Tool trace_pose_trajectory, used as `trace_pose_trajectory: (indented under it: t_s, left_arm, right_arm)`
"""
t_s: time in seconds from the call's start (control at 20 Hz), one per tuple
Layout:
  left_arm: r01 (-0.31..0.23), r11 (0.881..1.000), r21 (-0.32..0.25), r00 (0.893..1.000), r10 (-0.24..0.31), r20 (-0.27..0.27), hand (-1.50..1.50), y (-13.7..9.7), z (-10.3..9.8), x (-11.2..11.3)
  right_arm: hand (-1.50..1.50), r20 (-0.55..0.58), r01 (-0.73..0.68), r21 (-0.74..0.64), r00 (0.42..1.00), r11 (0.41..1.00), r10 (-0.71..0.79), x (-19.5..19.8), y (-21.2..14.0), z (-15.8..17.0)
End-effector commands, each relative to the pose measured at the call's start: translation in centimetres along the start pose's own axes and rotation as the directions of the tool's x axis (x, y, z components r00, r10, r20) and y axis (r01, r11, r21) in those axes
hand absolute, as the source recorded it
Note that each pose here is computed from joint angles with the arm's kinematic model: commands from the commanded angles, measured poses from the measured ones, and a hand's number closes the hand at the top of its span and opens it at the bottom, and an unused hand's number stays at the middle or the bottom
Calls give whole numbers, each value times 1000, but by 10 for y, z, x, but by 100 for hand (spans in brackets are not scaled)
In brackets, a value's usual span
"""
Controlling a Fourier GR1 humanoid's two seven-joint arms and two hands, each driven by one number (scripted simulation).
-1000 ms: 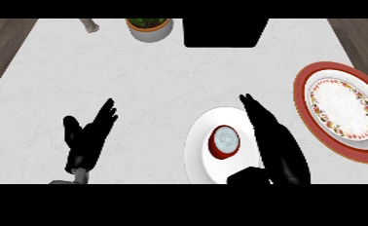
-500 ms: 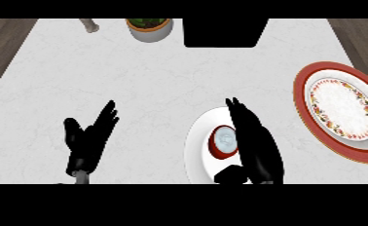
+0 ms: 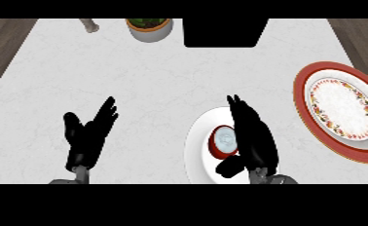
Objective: Pick the can from the plate and place it in the plate
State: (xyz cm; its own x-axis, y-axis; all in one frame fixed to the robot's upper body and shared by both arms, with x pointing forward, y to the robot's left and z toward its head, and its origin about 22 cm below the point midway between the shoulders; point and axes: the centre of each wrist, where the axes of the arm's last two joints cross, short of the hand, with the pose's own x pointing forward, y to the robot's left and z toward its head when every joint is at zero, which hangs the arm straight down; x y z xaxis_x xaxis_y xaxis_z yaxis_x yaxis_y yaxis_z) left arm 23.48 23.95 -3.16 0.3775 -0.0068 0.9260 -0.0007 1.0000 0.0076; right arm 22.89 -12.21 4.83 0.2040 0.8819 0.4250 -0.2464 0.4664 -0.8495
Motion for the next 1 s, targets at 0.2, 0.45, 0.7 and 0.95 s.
trace_pose_trajectory:
  t_s: [0.2, 0.45, 0.7, 0.95]
  left_arm:
    - [10, 1000, 6, 1000, -10, 1, 0, 8, 4, -6]
    - [4, 1000, 0, 1000, -4, 14, 0, -6, -5, 2]
    - [-10, 1000, 13, 1000, 10, 3, 0, 11, 0, 0]
    - [22, 1000, -9, 1000, -21, 8, 0, 1, 10, -13]
  right_arm:
    - [-150, -8, -25, 56, 1000, 998, 26, -3, 4, -14]
    - [150, 59, -164, 83, 985, 983, 160, -10, 38, -18]
    - [150, 77, -163, 36, 984, 986, 160, -22, 44, -22]
    - [150, 107, -171, -107, 977, 979, 183, -13, 41, -15]
